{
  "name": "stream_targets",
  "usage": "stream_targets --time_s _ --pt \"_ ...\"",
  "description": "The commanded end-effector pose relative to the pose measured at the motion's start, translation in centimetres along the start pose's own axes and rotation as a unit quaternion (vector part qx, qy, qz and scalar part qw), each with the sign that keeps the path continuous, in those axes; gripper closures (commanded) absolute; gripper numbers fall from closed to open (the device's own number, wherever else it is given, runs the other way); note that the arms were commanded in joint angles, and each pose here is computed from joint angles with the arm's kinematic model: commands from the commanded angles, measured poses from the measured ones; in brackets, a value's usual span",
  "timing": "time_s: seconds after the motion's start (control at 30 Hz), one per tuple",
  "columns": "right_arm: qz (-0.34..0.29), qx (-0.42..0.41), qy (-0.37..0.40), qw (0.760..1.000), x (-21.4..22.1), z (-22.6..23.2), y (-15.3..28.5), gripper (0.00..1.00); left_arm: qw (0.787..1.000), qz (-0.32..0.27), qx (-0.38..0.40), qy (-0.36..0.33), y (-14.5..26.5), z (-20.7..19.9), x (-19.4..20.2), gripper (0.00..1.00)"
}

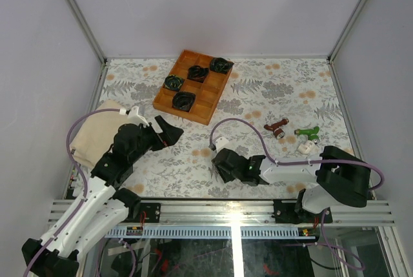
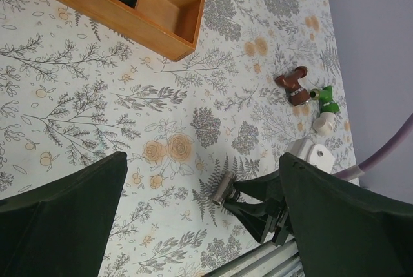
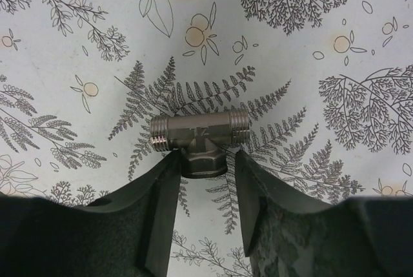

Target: Install the water faucets

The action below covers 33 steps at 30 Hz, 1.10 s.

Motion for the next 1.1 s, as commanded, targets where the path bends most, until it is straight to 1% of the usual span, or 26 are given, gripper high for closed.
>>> stream_targets --time_s 0.0,0.03,0.1,0.13,0.17,0.23,0.3,0.4,0.43,0.53,0.67,0.8,0.93,1.07 --pt "-0.028 -0.013 0.002 1.0 -1.6 1.1 0.0 0.58 1.0 0.005 0.002 0.0 -0.2 0.0 0.3 0.0" --pt "-0.03 -0.015 0.004 0.999 -1.7 1.1 0.0 0.62 1.0 0.006 0.002 0.001 -0.3 0.0 0.3 0.0" --pt "-0.044 -0.029 0.007 0.999 -2.4 1.5 0.6 0.75 1.0 0.008 0.007 0.001 -0.5 -0.1 0.5 0.0" --pt "-0.055 -0.045 0.006 0.997 -2.8 1.8 1.2 0.79 1.0 0.012 0.012 0.0 -0.6 -0.2 0.7 0.0" --pt "-0.072 -0.067 0.007 0.995 -3.2 2.1 1.8 0.8 1.0 0.017 0.02 -0.001 -0.7 -0.4 0.8 0.0" --pt "-0.107 -0.114 0.016 0.988 -4.2 2.9 3.3 0.8 0.998 0.033 0.048 0.0 -1.1 -1.2 1.4 0.0" --pt "-0.143 -0.154 0.03 0.977 -5.3 3.6 5.0 0.8 0.994 0.057 0.097 0.007 -1.5 -2.5 2.4 0.0" --pt "-0.172 -0.193 0.069 0.963 -6.0 4.2 6.5 0.8 0.98 0.09 0.176 0.026 -1.9 -4.7 3.5 0.0" --pt "-0.185 -0.207 0.097 0.956 -6.1 4.5 6.8 0.81 0.974 0.102 0.202 0.032 -1.9 -5.4 3.8 0.0" --pt "-0.223 -0.228 0.128 0.939 -6.3 4.4 7.6 0.81 0.952 0.142 0.266 0.048 -2.0 -7.1 4.9 0.0" --pt "-0.274 -0.245 0.148 0.918 -6.3 3.9 8.5 0.81 0.932 0.188 0.307 0.053 -2.0 -8.7 6.2 0.0" --pt "-0.303 -0.246 0.158 0.907 -6.2 3.3 8.9 0.81 0.915 0.191 0.353 0.037 -1.2 -11.1 7.1 0.01" --pt "-0.319 -0.255 0.162 0.898 -6.0 3.1 9.3 0.81 0.911 0.206 0.355 0.034 -1.5 -12.2 8.3 0.1" --pt "-0.341 -0.268 0.171 0.885 -6.1 3.2 10.0 0.81 0.907 0.213 0.359 0.057 -1.9 -12.6 9.2 0.18"
Point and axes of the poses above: each gripper's point midway between its finger pads, its own y axis back along the fingers, its own z axis along the line the jaws close on, x = y × z, the point moved 2 cm from there along y, back along the fingers, and after that the axes turned 15 degrees about -y, right-handed, at the moved point
